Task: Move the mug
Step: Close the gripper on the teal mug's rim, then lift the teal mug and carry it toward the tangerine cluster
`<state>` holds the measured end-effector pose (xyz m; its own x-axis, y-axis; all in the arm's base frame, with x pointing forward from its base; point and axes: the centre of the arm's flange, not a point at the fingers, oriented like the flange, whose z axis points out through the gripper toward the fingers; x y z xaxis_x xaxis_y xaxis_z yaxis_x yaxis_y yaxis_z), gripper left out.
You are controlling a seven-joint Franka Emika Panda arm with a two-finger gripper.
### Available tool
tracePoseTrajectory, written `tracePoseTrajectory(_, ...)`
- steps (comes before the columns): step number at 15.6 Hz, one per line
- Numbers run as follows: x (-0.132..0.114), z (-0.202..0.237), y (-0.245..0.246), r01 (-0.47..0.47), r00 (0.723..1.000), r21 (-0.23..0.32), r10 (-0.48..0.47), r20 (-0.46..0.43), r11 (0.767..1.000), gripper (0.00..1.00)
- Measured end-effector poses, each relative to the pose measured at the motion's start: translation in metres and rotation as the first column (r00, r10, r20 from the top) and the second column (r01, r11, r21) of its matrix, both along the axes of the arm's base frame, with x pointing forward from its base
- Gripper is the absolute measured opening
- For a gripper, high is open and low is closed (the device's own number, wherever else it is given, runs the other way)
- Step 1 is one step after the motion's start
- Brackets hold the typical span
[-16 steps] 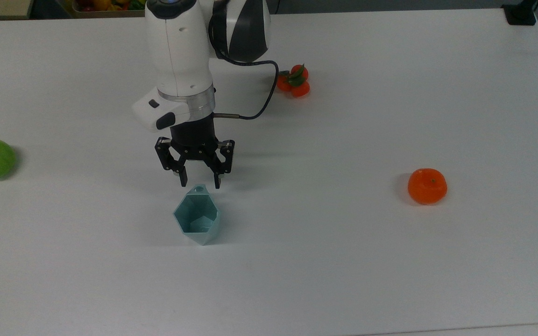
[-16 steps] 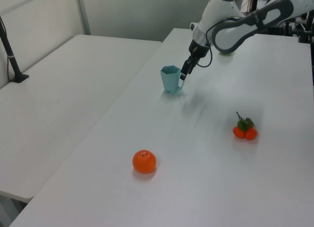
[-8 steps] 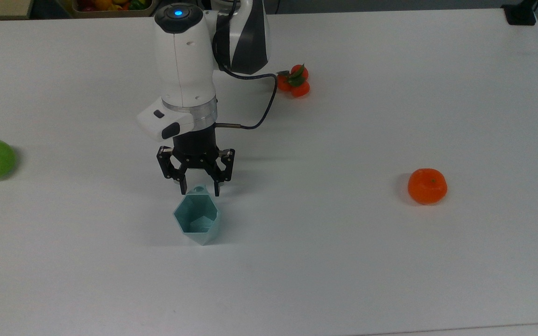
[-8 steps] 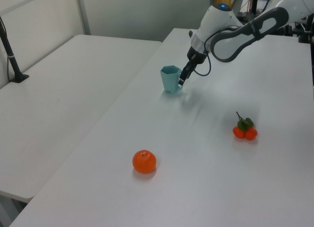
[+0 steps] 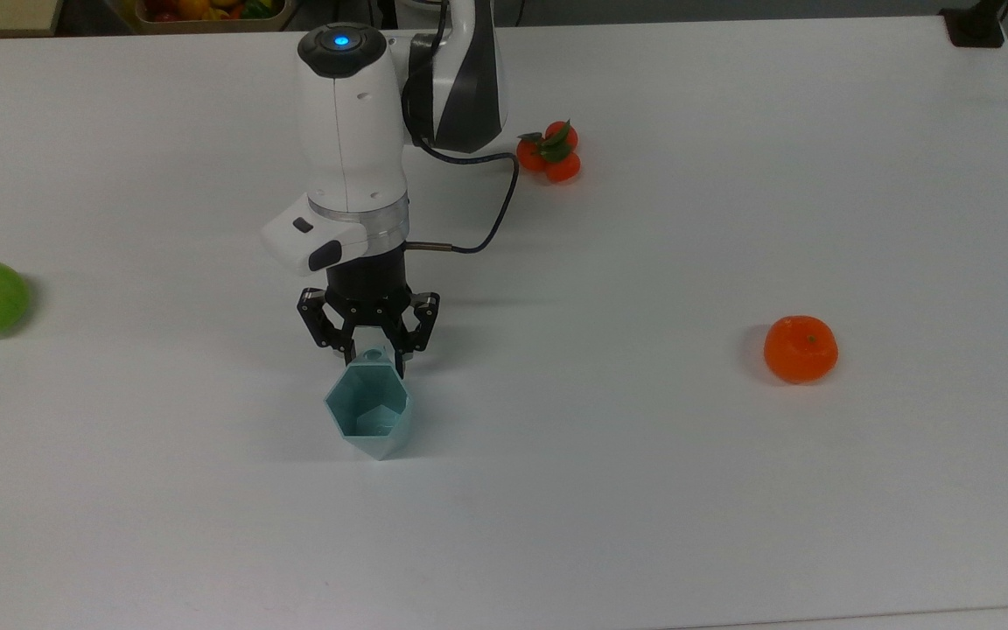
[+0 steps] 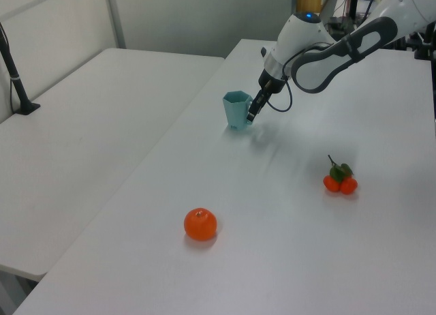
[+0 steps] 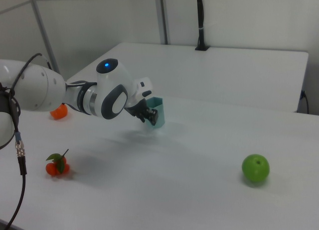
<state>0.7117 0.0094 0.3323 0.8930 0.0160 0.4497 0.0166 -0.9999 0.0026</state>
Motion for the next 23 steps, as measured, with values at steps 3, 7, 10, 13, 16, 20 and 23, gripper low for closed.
tracePoseTrajectory(3, 0.000, 0.000, 0.000, 0.000, 1.000, -0.001, 0.000, 0.002, 1.000, 0.47)
tracePoseTrajectory(7, 0.001, 0.003, 0.001, -0.002, 1.000, -0.001, 0.002, 0.016, 1.000, 0.23)
tracePoseTrajectory(10, 0.002, 0.003, 0.001, -0.003, 1.000, -0.001, 0.003, 0.016, 1.000, 0.23)
tracePoseTrajectory(13, 0.002, 0.003, 0.001, -0.003, 1.000, -0.001, 0.003, 0.017, 1.000, 0.23)
tracePoseTrajectory(16, 0.004, 0.010, -0.001, 0.001, 1.000, -0.001, -0.001, 0.031, 1.000, 0.23)
tracePoseTrajectory(20, 0.005, 0.030, -0.005, 0.007, 0.998, 0.000, -0.007, 0.061, 1.000, 0.23)
tracePoseTrajectory(23, 0.005, 0.049, -0.006, 0.021, 0.996, 0.009, -0.022, 0.087, 1.000, 0.23)
